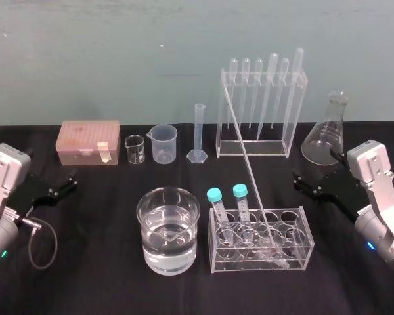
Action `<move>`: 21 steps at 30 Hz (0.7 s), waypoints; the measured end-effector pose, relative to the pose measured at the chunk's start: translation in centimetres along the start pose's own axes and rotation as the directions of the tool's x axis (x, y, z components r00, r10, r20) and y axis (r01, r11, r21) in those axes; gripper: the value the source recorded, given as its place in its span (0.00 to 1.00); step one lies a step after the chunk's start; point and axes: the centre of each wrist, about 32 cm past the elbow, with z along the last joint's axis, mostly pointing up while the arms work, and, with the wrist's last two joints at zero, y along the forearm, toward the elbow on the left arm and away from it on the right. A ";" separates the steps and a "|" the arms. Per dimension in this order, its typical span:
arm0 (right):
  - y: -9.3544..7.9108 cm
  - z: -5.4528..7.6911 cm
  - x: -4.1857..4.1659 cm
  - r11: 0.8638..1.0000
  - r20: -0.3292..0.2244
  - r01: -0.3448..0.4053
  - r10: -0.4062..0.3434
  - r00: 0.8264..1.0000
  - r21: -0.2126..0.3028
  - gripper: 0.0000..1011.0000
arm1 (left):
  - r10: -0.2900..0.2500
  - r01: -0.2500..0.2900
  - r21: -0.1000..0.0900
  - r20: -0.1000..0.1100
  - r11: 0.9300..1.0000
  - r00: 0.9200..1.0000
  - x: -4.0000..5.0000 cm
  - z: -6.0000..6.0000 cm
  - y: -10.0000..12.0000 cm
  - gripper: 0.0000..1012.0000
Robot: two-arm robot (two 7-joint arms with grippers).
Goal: Hold the thermometer with one hand and immerse one end into the beaker, then reinsert it into the test tube rack.
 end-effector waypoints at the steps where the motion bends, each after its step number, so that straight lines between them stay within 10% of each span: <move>1: 0.0 0.0 0.00 1.000 0.000 0.000 0.000 1.000 0.000 0.99 | 0.000 0.000 0.000 0.000 1.000 1.000 0.00 0.0 0.0 1.00; 21: 0.0 0.0 0.00 1.000 0.000 0.000 0.000 1.000 0.000 0.99 | 0.000 0.000 0.000 0.000 1.000 1.000 0.00 0.0 0.0 1.00</move>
